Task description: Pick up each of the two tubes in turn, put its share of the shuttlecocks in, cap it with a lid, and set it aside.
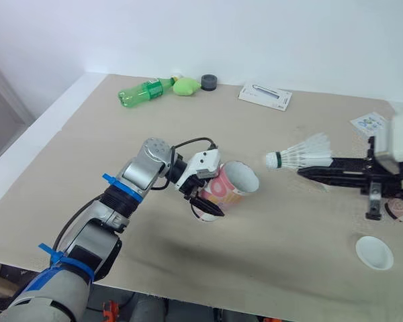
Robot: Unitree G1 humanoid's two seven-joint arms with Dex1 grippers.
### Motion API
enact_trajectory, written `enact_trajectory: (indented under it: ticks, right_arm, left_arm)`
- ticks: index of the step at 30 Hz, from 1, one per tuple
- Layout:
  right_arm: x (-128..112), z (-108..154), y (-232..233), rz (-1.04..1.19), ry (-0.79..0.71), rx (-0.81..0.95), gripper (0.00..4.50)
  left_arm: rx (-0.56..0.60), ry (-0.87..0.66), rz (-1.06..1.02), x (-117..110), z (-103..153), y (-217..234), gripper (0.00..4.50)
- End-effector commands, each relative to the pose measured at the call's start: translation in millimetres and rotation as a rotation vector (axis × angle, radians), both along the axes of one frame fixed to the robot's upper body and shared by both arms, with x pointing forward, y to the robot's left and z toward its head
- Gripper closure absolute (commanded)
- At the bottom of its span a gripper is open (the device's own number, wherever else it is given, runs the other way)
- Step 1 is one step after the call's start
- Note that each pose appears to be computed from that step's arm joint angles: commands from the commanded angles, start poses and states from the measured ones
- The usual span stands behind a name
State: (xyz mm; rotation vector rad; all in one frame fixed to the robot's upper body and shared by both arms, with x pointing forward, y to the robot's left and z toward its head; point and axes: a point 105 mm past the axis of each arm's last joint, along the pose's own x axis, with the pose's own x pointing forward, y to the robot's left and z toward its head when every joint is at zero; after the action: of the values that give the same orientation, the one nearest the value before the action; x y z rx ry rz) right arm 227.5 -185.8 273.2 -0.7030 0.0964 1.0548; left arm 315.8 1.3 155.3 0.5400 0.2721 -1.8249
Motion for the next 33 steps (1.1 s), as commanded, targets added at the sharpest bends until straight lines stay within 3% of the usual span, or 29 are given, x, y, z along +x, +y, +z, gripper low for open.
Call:
enact_trajectory:
  ticks: [1, 11, 12, 16, 17, 19, 20, 28, 31, 33]
  right_arm:
    - [6, -2, 24, 0.141, -0.05, -0.153, 4.37]
    - [29, -19, 43, 0.291, -0.058, -0.288, 4.37]
    - [33, -18, 45, 0.286, -0.063, -0.286, 3.95]
    - [42, -16, 55, 0.292, -0.09, -0.279, 3.23]
    - [43, -16, 57, 0.293, -0.095, -0.279, 2.59]
    - [39, -14, 60, 0.307, -0.094, -0.265, 2.14]
    - [32, -12, 59, 0.328, -0.081, -0.251, 1.7]
    - [6, 15, 27, 0.232, -0.029, -0.035, 1.7]
    - [18, 11, -4, 0.039, -0.004, 0.032, 1.7]
    - [35, -11, -41, -0.175, 0.033, 0.057, 1.7]
  left_arm:
    - [0.013, -0.02, -0.009, 2, 3, -1, 1.18]
    - [0.009, -0.025, 0.0, 3, 5, 0, 1.18]
    - [0.009, -0.025, 0.001, 3, 5, 0, 1.18]
    - [0.008, -0.027, 0.003, 3, 6, 0, 1.18]
    - [0.008, -0.027, 0.003, 3, 6, 0, 1.18]
    - [0.007, -0.029, 0.004, 3, 6, 0, 1.18]
    - [0.007, -0.029, 0.003, 3, 6, 0, 1.18]
    - [0.005, -0.029, 0.005, 4, 6, 0, 1.18]
    - [0.005, -0.028, 0.004, 3, 5, 0, 1.18]
    - [0.004, -0.027, 0.004, 3, 5, 0, 1.18]
